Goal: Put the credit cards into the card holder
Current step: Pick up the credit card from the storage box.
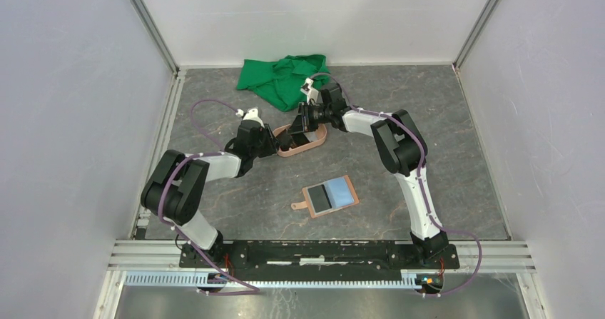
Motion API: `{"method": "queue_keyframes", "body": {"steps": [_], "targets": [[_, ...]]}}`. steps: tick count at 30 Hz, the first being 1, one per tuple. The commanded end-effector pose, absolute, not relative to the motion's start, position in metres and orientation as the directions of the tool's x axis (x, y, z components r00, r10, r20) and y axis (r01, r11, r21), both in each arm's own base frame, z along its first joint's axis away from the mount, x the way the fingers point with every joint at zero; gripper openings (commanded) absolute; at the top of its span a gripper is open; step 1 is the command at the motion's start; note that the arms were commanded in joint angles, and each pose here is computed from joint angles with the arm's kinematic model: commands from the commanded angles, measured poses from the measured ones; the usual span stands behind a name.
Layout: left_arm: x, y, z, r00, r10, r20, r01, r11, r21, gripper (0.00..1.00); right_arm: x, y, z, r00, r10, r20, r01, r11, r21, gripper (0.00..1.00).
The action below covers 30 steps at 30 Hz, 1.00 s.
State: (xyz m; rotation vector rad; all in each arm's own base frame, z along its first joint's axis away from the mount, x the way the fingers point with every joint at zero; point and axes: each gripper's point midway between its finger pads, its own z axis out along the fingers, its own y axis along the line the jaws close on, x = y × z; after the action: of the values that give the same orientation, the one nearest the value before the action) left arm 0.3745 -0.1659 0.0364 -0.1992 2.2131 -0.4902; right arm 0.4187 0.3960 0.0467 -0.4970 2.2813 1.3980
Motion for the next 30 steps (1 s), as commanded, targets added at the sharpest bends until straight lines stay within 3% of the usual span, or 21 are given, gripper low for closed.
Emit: {"method": "queue_keyframes", "body": {"steps": [1, 13, 16, 20, 30], "targets": [[0.385, -0.164, 0.042, -0.615, -0.279, -0.738, 0.048, 0.92, -0.388, 0.39, 0.422, 0.404, 0.059, -0.835, -0.068, -0.545, -0.525, 0.391, 0.756, 0.17], [0.386, -0.166, 0.05, -0.606, -0.283, -0.743, 0.064, 0.914, -0.4, 0.39, 0.417, 0.407, 0.059, -0.835, -0.078, -0.545, -0.531, 0.375, 0.76, 0.15], [0.387, -0.166, 0.054, -0.6, -0.284, -0.747, 0.067, 0.913, -0.402, 0.39, 0.419, 0.406, 0.06, -0.829, -0.083, -0.554, -0.54, 0.379, 0.751, 0.01], [0.386, -0.165, 0.061, -0.591, -0.285, -0.755, 0.075, 0.912, -0.403, 0.4, 0.43, 0.404, 0.075, -0.794, -0.086, -0.602, -0.583, 0.39, 0.713, 0.0], [0.386, -0.171, 0.109, -0.528, -0.32, -0.786, 0.143, 0.88, -0.454, 0.55, 0.445, 0.393, 0.121, -0.66, -0.122, -0.741, -0.711, 0.417, 0.565, 0.0]]}}
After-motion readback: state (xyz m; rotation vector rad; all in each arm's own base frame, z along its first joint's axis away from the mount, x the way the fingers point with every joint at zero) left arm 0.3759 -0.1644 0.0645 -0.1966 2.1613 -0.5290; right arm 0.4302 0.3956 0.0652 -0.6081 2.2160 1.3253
